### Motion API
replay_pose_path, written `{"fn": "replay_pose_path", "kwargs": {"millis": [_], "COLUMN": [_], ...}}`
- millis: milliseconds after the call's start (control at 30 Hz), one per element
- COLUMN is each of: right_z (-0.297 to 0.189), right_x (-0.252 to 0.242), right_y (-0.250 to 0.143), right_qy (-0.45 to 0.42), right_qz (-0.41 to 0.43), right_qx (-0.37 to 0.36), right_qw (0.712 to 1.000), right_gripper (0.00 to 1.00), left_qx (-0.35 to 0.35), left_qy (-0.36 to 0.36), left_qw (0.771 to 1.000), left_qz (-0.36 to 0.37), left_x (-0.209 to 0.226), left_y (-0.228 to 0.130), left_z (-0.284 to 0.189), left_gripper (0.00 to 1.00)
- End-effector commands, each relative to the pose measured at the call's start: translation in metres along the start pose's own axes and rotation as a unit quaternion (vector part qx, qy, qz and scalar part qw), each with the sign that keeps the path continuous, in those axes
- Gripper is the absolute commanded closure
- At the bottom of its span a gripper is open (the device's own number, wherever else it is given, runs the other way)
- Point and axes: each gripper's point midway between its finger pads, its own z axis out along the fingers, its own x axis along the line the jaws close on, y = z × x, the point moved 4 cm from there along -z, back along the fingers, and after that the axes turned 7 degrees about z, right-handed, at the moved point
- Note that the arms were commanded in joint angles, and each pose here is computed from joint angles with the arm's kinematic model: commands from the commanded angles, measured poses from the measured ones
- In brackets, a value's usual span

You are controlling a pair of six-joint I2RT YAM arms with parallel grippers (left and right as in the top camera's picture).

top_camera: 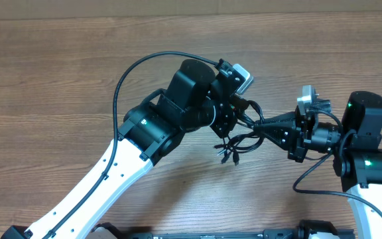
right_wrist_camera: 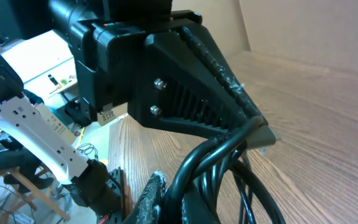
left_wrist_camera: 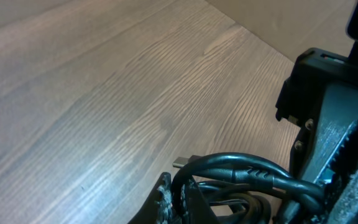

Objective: Untangle cables

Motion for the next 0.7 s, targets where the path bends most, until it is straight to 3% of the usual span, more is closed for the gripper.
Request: {"fn": "replay_pose_path", "kwargs": {"millis": [0, 167, 300, 433, 667], "right_z": [-0.004, -0.004, -0.004, -0.004, -0.004], "right_x": [0.037, 0.037, 0.037, 0.037, 0.037], "right_y": [0.008, 0.009, 0.009, 0.009, 0.01], "right_qy": [0.105, 0.105, 0.105, 0.105, 0.105], "right_qz": [-0.038, -0.046, -0.046, -0.047, -0.048], "right_qx": [-0.011, -0.012, -0.012, -0.012, -0.012], "right_qw": [0.994, 0.993, 0.993, 0.993, 0.993], "right_gripper": [0.96, 0.96, 0.96, 0.96, 0.96], "left_qx": [-0.009, -0.03, -0.028, -0.034, -0.029], "left_qy": [0.085, 0.013, 0.026, 0.048, 0.043], "left_qw": [0.994, 0.977, 0.946, 0.943, 0.97], "left_qz": [0.062, 0.212, 0.322, 0.326, 0.237], "left_x": [0.036, 0.017, 0.02, 0.029, 0.042], "left_y": [0.006, 0.013, 0.014, 0.02, 0.013], "left_z": [-0.006, -0.004, -0.004, -0.001, 0.027], "left_gripper": [0.96, 0.96, 0.94, 0.77, 0.78]}}
